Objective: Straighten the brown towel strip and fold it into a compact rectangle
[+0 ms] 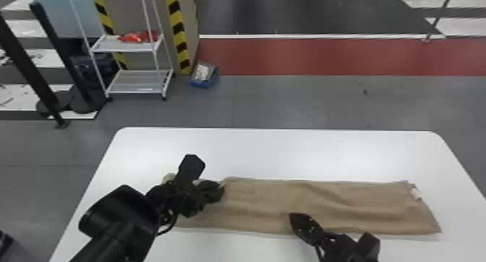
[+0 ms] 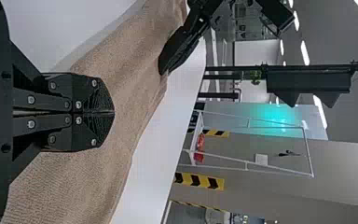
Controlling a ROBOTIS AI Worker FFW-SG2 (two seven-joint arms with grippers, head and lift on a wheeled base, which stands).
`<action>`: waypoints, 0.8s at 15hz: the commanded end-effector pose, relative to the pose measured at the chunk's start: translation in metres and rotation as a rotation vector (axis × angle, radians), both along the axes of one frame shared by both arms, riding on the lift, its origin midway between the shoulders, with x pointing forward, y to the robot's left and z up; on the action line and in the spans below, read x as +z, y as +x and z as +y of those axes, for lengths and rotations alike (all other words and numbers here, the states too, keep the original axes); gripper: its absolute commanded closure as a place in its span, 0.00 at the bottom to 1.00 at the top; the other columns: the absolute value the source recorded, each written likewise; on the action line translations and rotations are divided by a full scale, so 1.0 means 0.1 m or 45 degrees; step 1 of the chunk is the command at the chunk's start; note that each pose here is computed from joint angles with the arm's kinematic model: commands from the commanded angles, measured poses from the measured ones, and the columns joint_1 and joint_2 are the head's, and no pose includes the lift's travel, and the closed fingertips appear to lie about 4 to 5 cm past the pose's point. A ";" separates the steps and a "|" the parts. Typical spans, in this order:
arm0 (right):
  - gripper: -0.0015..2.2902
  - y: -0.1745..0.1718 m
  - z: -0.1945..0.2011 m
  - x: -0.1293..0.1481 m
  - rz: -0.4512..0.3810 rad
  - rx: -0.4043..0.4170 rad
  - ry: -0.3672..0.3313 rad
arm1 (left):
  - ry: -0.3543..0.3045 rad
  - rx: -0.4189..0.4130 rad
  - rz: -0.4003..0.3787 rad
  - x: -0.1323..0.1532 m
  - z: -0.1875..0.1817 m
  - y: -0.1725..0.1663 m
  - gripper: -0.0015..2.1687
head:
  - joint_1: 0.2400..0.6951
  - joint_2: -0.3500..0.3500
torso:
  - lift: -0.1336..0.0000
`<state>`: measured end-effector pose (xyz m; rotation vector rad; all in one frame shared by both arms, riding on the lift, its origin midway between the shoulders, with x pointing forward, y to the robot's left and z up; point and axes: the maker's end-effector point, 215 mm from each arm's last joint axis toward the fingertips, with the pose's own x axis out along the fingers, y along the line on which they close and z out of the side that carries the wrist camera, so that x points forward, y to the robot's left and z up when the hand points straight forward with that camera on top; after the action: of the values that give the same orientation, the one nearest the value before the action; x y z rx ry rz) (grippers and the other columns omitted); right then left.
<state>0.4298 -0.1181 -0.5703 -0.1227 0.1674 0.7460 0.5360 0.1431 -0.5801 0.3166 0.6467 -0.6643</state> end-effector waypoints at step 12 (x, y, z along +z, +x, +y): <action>0.85 0.00 -0.07 -0.44 0.197 -0.044 -0.074 | -0.021 0.048 -0.024 0.08 0.05 0.09 0.46 | 1.00 0.54 | 1.00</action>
<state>0.4303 -0.1242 -0.6115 -0.1185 0.3277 0.7175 0.5445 0.1475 -0.5724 0.3004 0.6282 -0.6331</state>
